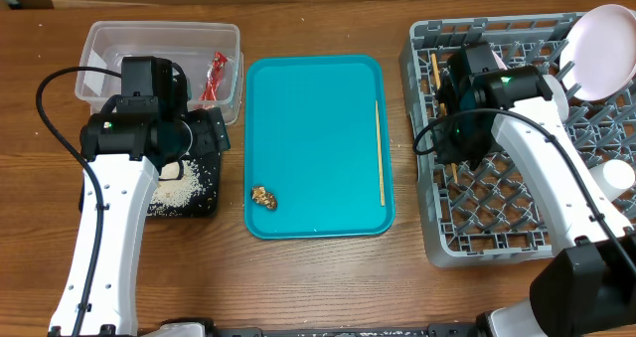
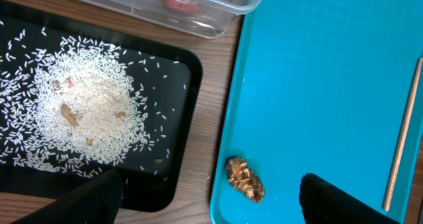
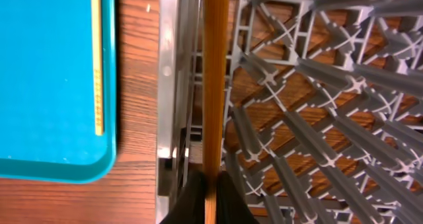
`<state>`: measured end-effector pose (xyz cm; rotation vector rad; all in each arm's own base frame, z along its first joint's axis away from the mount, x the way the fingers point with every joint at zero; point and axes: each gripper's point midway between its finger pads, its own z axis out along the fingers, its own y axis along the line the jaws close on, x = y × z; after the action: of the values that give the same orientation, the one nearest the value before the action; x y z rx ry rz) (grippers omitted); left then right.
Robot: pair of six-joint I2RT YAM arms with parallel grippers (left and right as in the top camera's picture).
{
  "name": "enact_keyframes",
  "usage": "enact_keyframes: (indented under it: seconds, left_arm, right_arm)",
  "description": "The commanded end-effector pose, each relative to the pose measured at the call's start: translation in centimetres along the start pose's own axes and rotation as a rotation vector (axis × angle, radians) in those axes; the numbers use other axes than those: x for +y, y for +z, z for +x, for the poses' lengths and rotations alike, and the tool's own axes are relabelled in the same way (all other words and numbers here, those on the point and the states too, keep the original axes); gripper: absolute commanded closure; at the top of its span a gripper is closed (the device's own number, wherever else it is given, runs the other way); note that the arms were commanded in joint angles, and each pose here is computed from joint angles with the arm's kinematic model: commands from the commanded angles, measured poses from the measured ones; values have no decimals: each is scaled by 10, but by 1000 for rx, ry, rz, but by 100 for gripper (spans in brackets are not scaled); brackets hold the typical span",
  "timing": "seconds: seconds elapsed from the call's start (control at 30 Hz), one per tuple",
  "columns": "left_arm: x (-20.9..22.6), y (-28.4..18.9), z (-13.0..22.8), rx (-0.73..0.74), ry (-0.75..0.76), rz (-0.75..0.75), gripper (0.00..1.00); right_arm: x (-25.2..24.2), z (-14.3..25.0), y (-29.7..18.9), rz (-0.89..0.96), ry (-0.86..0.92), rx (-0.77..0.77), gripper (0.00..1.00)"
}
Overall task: Sort waste into correct bins and load items into the dishwasher
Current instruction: 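Carry the chopstick right and drop it into the rack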
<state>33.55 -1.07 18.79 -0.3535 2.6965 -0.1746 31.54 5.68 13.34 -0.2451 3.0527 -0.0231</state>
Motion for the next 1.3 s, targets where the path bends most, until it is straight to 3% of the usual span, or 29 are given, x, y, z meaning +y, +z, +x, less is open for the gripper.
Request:
enact_keyframes:
  seconds: [0.0,0.4,0.47,0.5,0.8,1.07,1.27]
  left_arm:
    - [-1,0,-2,0,-15,7,13]
    - [-1,0,-2,0,-15,7,12]
    - [-1,0,-2,0,-15,7,13]
    - [-1,0,-2,0,-15,7,12]
    - [-1,0,-2,-1,-15,7,12]
    - [-1,0,-2,0,-15,7,12]
    - [-1,0,-2,0,-15,7,13]
  right_arm:
    - [-2,10,7,8,-19,21,96]
    - [-2,23,30,9,-16,65,96]
    - [-2,23,30,9,-16,62,92]
    - [-2,23,30,9,-16,62,83]
    - [-2,22,30,9,-16,57,83]
    - [-2,17,28,8,-12,42,76]
    - [-2,-5,2,6,-6,-35,74]
